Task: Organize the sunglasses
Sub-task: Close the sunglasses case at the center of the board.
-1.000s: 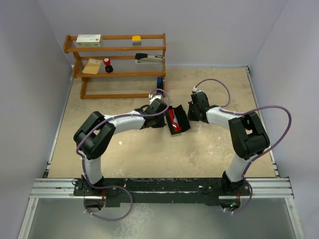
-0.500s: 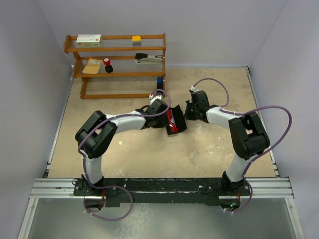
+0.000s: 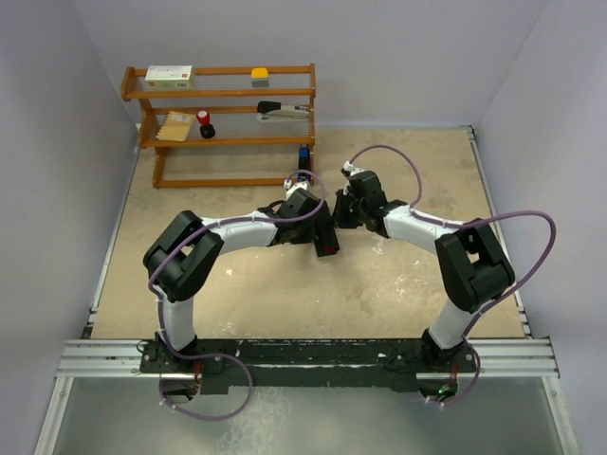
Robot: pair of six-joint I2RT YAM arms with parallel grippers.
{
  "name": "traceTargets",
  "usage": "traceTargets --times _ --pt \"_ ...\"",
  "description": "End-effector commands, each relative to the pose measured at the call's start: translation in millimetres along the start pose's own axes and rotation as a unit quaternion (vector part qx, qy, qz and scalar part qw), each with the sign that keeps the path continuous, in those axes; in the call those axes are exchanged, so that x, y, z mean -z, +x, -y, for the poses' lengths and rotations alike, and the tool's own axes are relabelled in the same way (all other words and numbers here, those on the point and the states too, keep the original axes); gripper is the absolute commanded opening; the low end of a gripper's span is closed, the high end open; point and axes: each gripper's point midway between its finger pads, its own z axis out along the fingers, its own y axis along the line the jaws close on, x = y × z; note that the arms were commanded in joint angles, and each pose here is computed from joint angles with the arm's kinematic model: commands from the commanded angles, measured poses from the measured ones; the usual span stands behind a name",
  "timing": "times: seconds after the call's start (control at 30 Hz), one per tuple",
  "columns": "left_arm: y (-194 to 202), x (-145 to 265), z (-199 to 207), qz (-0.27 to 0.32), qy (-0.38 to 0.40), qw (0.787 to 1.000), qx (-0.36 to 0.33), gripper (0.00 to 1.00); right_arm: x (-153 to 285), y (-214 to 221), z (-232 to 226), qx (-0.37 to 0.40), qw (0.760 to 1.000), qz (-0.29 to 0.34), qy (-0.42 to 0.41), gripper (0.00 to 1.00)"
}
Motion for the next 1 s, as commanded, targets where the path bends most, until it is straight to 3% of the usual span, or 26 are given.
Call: traceTargets --times 0.0,0.37,0.97 --pt "-16 2 18 0.024 0.027 0.999 0.004 0.0 4 -15 -34 0.012 0.999 0.019 -0.04 0.0" --pt "-17 3 19 0.026 0.028 0.999 0.003 0.0 -9 4 -47 0.012 0.999 0.0 -0.045 0.0" --pt "-34 27 15 0.049 0.011 0.999 -0.012 0.0 -25 39 -20 0.013 0.999 -0.037 -0.004 0.0"
